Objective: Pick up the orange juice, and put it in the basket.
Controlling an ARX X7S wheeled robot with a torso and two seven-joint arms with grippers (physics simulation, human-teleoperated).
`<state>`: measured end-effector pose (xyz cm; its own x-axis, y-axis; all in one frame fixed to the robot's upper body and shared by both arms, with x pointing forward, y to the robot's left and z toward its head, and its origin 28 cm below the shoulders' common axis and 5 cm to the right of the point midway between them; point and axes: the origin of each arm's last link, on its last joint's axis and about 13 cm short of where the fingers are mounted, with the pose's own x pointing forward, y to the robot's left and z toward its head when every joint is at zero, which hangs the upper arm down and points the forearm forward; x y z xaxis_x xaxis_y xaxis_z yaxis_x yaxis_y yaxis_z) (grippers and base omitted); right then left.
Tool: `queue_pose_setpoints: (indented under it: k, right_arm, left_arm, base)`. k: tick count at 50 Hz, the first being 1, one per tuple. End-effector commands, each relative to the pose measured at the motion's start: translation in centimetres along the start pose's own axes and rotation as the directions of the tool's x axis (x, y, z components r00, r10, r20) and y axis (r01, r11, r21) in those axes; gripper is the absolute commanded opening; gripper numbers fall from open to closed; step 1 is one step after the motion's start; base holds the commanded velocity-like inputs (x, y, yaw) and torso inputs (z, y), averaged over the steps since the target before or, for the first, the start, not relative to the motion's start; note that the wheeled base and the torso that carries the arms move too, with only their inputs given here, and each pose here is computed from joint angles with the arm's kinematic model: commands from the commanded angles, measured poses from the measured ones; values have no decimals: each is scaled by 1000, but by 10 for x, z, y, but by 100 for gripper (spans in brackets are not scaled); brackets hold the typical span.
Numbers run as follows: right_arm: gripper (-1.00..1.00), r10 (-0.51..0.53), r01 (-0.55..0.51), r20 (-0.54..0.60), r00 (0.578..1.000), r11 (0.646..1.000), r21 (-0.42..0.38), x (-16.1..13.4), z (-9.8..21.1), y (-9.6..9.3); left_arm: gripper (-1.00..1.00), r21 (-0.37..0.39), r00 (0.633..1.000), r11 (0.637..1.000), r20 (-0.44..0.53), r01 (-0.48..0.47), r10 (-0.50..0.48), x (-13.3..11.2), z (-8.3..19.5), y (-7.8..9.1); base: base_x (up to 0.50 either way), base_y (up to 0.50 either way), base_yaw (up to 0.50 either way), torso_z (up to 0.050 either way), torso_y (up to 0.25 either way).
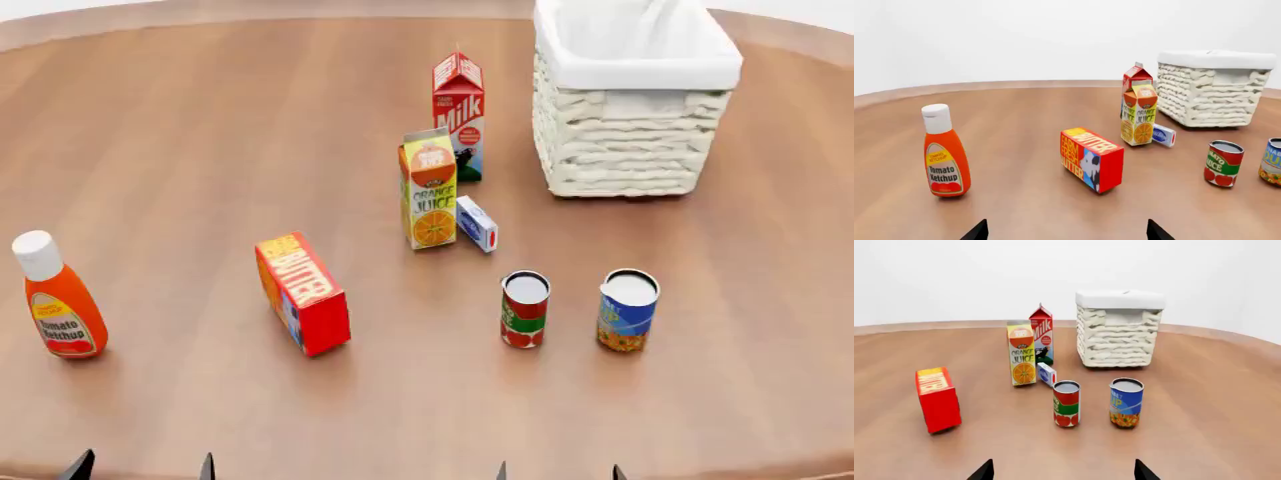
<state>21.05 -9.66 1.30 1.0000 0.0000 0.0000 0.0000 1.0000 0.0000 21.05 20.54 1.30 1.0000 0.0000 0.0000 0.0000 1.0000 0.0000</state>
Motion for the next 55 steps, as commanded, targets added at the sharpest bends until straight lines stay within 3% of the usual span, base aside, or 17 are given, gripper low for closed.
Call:
queue_pose_setpoints:
  k: [1, 13, 55]
  right_arm:
    - [100, 0, 0, 0, 1000, 1000, 0, 1, -2, 0]
    - [100, 6, -6, 30, 1000, 1000, -10, 6, 12, -1]
    - [100, 29, -29, 36, 999, 1000, -1, 3, 9, -2]
  left_arm:
    - [100, 0, 1000, 1000, 0, 0, 0, 0, 0, 0]
    - [100, 0, 1000, 1000, 0, 0, 0, 0, 0, 0]
    - [100, 0, 1000, 1000, 0, 0, 0, 0, 0, 0]
  base:
    - [0, 0, 0, 0, 0]
    - [59, -3, 0, 0, 0]
    - [220, -10, 0, 0, 0]
